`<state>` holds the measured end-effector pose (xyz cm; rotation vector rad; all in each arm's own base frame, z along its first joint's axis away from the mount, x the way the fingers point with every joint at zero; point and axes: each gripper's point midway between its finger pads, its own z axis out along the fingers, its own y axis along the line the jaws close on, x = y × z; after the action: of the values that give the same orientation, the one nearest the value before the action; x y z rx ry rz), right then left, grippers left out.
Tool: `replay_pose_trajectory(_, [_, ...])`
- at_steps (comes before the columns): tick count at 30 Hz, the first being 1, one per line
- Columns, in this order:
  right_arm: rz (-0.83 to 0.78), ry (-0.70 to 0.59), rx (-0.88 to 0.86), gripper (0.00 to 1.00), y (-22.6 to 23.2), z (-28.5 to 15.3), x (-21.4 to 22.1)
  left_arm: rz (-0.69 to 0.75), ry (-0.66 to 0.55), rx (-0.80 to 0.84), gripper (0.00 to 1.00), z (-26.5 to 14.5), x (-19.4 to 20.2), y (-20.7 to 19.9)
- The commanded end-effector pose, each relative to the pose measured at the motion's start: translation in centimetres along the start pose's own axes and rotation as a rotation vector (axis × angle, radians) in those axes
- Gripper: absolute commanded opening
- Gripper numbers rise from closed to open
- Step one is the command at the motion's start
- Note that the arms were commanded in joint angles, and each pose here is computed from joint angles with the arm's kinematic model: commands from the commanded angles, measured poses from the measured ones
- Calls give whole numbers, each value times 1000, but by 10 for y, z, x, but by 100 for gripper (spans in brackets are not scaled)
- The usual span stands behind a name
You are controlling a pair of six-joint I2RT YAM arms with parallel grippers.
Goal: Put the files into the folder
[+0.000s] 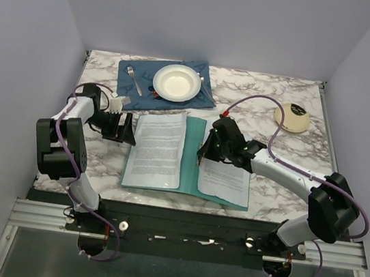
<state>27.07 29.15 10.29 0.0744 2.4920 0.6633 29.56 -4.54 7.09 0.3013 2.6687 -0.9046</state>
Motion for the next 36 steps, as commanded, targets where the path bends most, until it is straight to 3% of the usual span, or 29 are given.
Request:
replay_pose_trajectory(1, [43, -22, -129, 1, 31, -12, -13, 14, -17, 90, 99, -3, -2, -11])
replay_pose_trajectory(16, [106, 3, -229, 1, 52, 1, -12, -26, -54, 250, 99, -2, -1, -39])
replay_pose_trajectory(29, [45, 62, -158, 1, 36, 25, 4, 4, -90, 174, 99, -24, -4, -45])
replay_pose_trajectory(36, [17, 137, -134, 12, 32, 52, 26, -22, -105, 177, 91, -30, -10, -52])
